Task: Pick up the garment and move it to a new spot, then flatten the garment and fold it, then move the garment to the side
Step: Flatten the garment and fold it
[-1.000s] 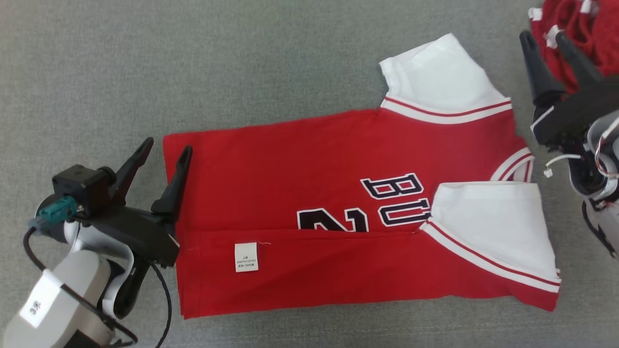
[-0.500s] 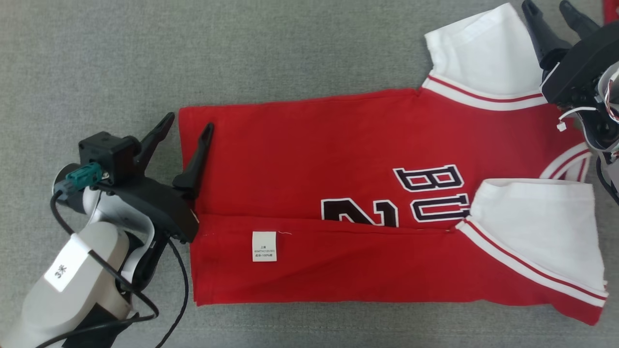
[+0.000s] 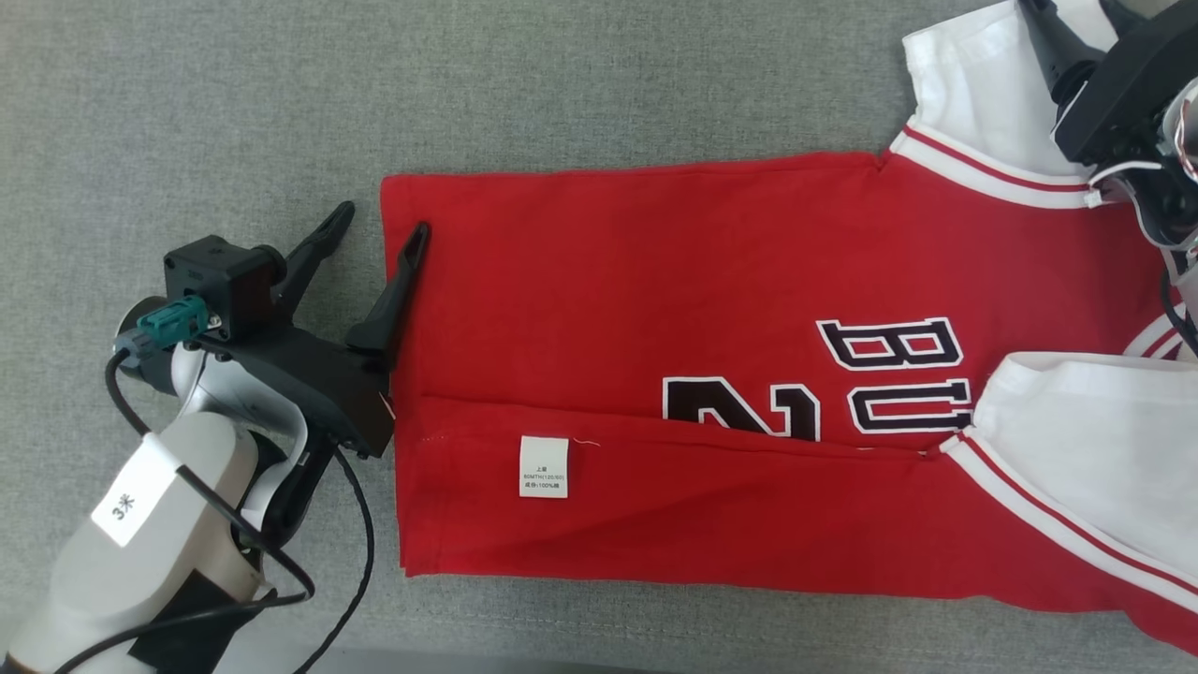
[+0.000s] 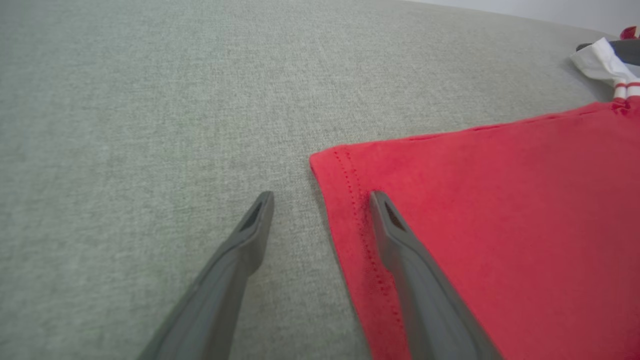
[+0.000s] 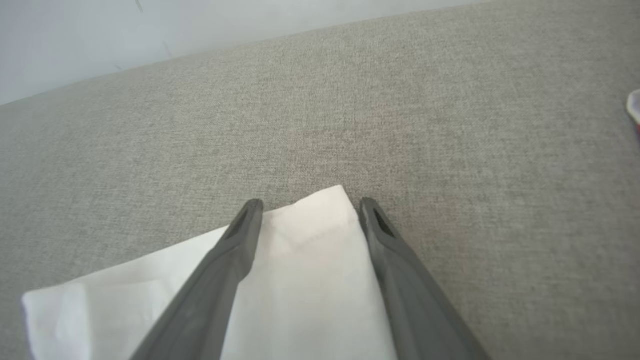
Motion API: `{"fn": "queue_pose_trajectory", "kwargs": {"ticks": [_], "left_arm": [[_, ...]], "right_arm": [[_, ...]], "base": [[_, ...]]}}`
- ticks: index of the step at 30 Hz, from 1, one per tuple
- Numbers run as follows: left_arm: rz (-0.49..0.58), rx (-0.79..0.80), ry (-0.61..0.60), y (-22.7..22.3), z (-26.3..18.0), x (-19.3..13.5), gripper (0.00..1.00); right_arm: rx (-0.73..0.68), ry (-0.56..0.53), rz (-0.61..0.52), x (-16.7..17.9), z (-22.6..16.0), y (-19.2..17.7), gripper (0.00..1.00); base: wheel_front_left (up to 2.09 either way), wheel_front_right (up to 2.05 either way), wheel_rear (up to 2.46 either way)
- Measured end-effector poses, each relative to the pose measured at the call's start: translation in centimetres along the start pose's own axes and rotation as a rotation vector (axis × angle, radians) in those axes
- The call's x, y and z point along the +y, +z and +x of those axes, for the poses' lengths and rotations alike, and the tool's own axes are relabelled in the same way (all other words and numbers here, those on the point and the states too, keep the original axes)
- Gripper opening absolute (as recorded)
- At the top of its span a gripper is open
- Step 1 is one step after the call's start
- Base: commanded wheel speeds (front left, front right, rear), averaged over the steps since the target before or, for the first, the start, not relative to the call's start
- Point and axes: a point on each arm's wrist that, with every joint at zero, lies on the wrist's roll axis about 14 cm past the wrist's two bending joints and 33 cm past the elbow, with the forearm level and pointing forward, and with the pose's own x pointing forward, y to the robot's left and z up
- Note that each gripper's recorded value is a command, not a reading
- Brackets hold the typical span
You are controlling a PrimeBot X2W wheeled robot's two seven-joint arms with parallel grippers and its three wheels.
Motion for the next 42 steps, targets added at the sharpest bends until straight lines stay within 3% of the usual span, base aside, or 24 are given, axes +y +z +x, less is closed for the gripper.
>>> {"fn": "queue_pose_trajectory", "kwargs": {"ticks": [3, 4, 5, 6, 7, 22, 23, 24, 25, 26, 27, 42], "left_arm": [[0.004, -0.003, 0.005, 0.2, 0.2, 0.2, 1.0], [0.006, -0.006, 0.002, 0.4, 0.3, 0.2, 1.0], [0.006, -0.006, -0.004, 0.4, 0.4, 0.1, 1.0], [0.007, -0.005, -0.006, 0.4, 0.5, 0.0, 1.0], [0.009, -0.006, -0.009, 0.4, 0.6, -0.1, 1.0], [-0.019, 0.027, -0.023, 0.0, 1.7, -0.2, 1.0], [-0.028, 0.031, -0.027, -0.1, 1.7, -0.2, 0.94], [-0.031, 0.034, -0.027, -0.2, 1.8, -0.2, 0.67], [-0.029, 0.033, -0.028, 0.0, 1.9, -0.3, 0.31], [-0.028, 0.028, -0.038, 0.2, 2.0, -0.5, 0.06], [-0.03, 0.024, -0.044, 0.3, 2.0, -0.7, 0.0], [-0.007, -0.099, -0.095, 3.6, 0.2, -2.4, 0.0]], "right_arm": [[0.012, -0.001, 0.004, 0.2, 0.5, 0.1, 1.0], [0.02, -0.003, 0.003, 0.2, 0.5, 0.0, 0.65], [0.024, -0.002, 0.003, 0.2, 0.6, -0.1, 0.38], [0.028, -0.004, 0.004, 0.2, 0.6, -0.2, 0.22], [0.031, -0.002, 0.005, 0.3, 0.7, -0.1, 0.0], [0.065, 0.04, 0.02, 1.3, -0.2, -0.6, 0.0], [0.065, 0.041, 0.019, 1.2, -0.3, -0.6, 0.0], [0.065, 0.04, 0.019, 1.2, -0.4, -0.5, 0.0], [0.065, 0.039, 0.018, 1.1, -0.5, -0.5, 0.0], [0.065, 0.035, 0.018, 0.9, -0.6, -0.5, 0.0], [0.06, 0.029, 0.019, 0.8, -0.7, -0.4, 0.0], [-0.088, 0.052, 0.022, 2.2, -3.1, 3.4, 0.0]], "base": [[0.0, 0.0, 0.0], [0.0, 0.0, 0.0], [0.0, 0.0, 0.0], [0.0, 0.0, 0.0], [0.0, 0.0, 0.0], [0.0, 0.0, 0.0], [0.0, 0.0, 0.0], [0.0, 0.0, 0.0], [0.0, 0.0, 0.0], [0.0, 0.0, 0.0], [0.0, 0.0, 0.0], [0.0, 0.0, 0.0]]}}
